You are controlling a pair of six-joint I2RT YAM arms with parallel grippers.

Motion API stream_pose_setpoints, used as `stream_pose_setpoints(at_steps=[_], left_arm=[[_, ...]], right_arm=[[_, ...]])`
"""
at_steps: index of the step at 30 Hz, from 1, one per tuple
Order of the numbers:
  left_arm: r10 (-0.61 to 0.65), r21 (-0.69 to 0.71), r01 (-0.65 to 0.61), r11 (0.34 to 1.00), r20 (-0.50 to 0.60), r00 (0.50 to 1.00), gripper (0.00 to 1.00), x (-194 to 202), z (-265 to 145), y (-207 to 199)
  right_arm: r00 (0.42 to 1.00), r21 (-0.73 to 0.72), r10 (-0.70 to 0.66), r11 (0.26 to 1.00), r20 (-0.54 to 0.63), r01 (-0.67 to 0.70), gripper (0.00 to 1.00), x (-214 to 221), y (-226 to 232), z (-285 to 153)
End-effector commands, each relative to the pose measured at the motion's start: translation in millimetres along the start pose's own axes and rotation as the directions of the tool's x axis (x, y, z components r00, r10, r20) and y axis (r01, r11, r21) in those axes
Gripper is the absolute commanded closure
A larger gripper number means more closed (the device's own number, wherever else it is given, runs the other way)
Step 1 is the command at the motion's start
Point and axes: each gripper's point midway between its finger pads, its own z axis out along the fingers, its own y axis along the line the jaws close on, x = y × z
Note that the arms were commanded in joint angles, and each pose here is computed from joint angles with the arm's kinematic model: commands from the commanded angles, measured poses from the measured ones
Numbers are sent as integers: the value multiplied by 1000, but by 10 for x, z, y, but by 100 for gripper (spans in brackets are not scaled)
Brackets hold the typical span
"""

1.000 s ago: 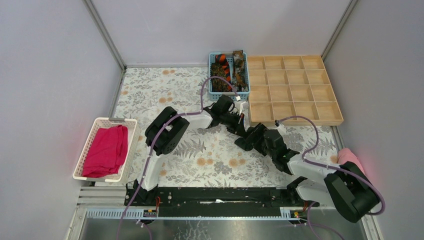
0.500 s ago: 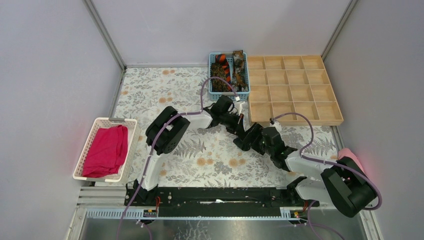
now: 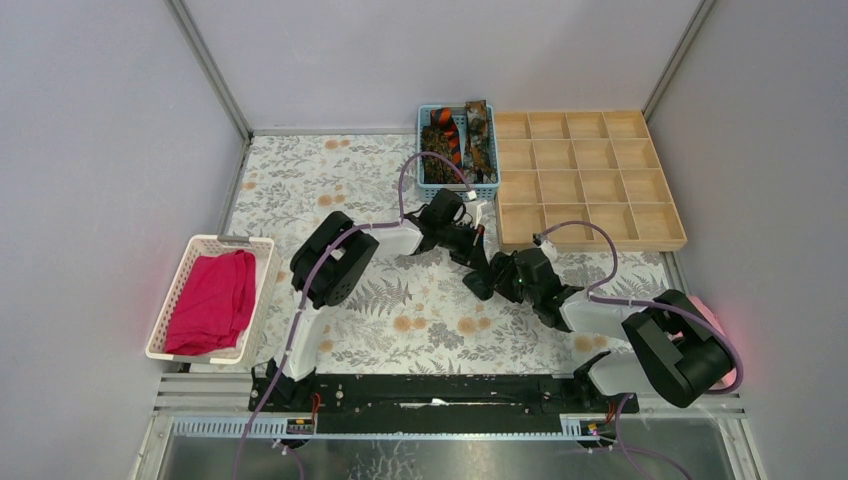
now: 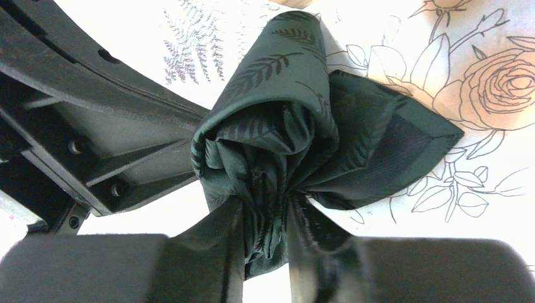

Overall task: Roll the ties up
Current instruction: Pick up the tie at the center of the board.

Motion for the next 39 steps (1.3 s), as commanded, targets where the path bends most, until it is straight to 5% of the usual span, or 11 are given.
stream_pose_setpoints(at_steps=[1,5,16,24,39], left_arm=[[21,37,-20,999,-14,1000,100,49,45,-65],[29,22,-29,999,-3,1000,100,2,-15,-103],[43,-202,6,979,234,971,100,-739,-787,-294],[80,-280,26,960,358,930,100,-867,-1256,-475],[84,-249,13,968,374,924,100,-825,-1239,-502]], right_arm=[[992,183,-66,979,-107,85,84,260,-502,-21],[990,186,-105,975,-96,121,100,170,-446,-51],[967,203,-256,947,14,248,100,-383,-102,-563],[910,317,-380,894,167,316,100,-1074,207,-935],[879,465,-458,811,131,354,100,-1708,272,-329]])
